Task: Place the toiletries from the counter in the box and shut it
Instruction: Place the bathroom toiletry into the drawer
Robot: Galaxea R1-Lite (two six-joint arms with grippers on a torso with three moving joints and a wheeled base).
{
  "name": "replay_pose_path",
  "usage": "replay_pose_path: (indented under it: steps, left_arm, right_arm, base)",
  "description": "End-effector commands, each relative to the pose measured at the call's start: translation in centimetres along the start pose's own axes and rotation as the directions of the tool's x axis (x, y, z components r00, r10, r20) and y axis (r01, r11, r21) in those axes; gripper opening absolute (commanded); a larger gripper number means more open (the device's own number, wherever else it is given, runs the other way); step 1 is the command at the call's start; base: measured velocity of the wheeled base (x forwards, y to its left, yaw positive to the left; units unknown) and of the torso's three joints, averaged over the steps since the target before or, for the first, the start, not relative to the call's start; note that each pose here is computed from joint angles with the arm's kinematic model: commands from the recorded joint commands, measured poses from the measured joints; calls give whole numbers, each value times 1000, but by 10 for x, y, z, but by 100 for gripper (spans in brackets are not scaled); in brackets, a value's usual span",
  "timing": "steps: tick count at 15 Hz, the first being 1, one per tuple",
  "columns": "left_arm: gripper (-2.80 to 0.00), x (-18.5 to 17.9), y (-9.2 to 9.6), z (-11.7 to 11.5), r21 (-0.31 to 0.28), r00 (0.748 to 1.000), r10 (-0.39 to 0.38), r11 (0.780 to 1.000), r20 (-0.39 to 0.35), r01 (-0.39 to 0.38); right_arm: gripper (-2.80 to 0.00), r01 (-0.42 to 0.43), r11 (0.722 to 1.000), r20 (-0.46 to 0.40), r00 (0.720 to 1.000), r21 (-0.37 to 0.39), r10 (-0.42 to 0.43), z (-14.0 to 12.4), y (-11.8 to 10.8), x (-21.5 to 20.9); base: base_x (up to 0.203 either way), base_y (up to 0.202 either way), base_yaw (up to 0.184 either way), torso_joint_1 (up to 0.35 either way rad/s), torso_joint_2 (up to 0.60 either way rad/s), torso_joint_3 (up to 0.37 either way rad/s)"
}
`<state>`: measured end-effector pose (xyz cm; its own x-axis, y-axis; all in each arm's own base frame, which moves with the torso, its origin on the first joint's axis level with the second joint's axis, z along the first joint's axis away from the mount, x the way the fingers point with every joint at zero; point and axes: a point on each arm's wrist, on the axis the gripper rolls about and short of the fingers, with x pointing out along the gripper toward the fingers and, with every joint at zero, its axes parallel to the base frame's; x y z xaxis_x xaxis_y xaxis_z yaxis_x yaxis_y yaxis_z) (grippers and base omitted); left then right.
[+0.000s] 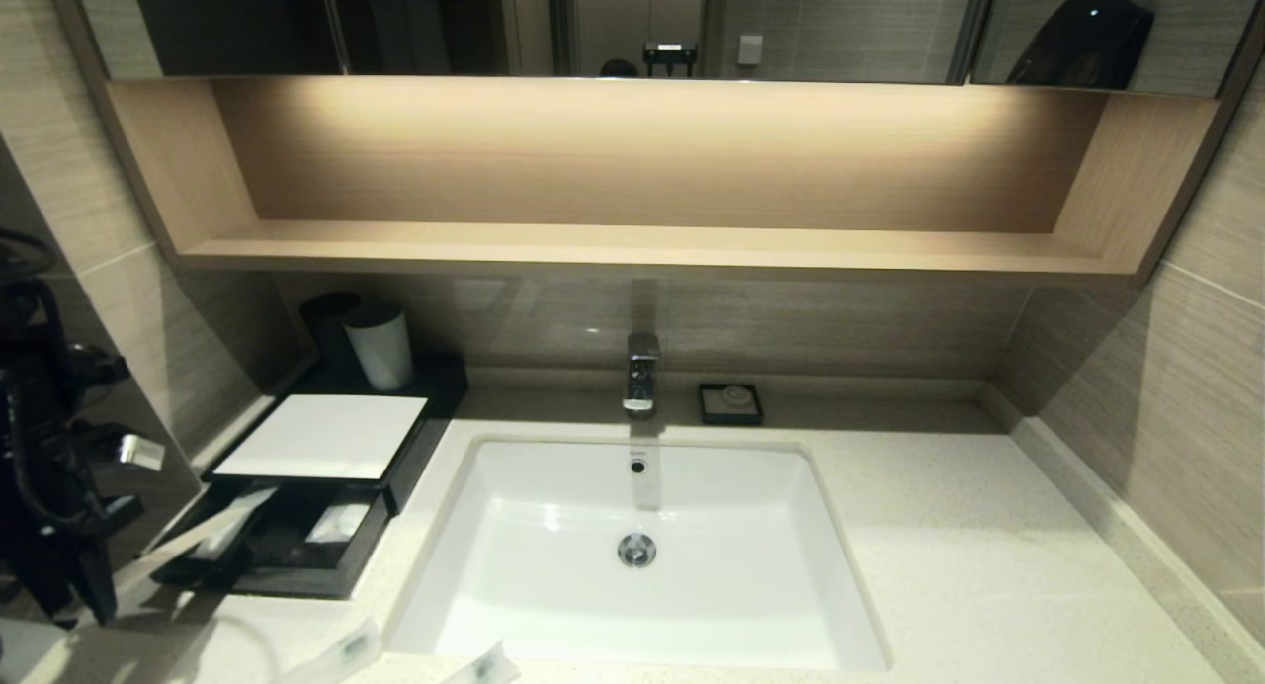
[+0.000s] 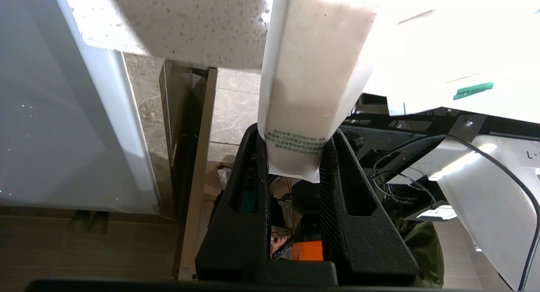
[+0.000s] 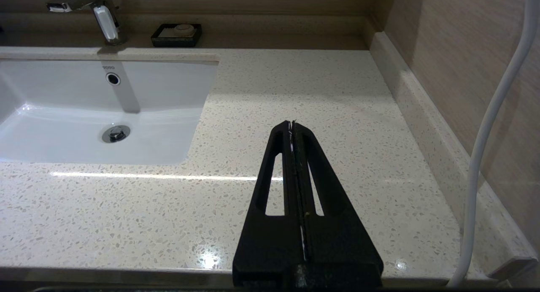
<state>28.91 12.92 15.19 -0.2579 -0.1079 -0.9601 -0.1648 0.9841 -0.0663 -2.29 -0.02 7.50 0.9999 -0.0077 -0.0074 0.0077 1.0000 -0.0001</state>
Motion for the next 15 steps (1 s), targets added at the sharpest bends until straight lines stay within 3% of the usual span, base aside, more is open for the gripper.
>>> replay_pose_path:
  steps: [1, 15]
  left_arm:
    - [-280, 6, -1, 8, 8, 1000, -6, 1000, -26, 6]
    - [-280, 8, -5, 29, 13, 1000, 4, 1000, 0, -4]
  right_arm:
    - [-280, 0, 1000, 0, 1000, 0, 0, 0, 0, 0]
    - [-280, -1, 1000, 0, 1000, 0, 1, 0, 0, 0]
  base:
    - [0, 0, 0, 0, 0, 0]
    - [0, 0, 0, 0, 0, 0]
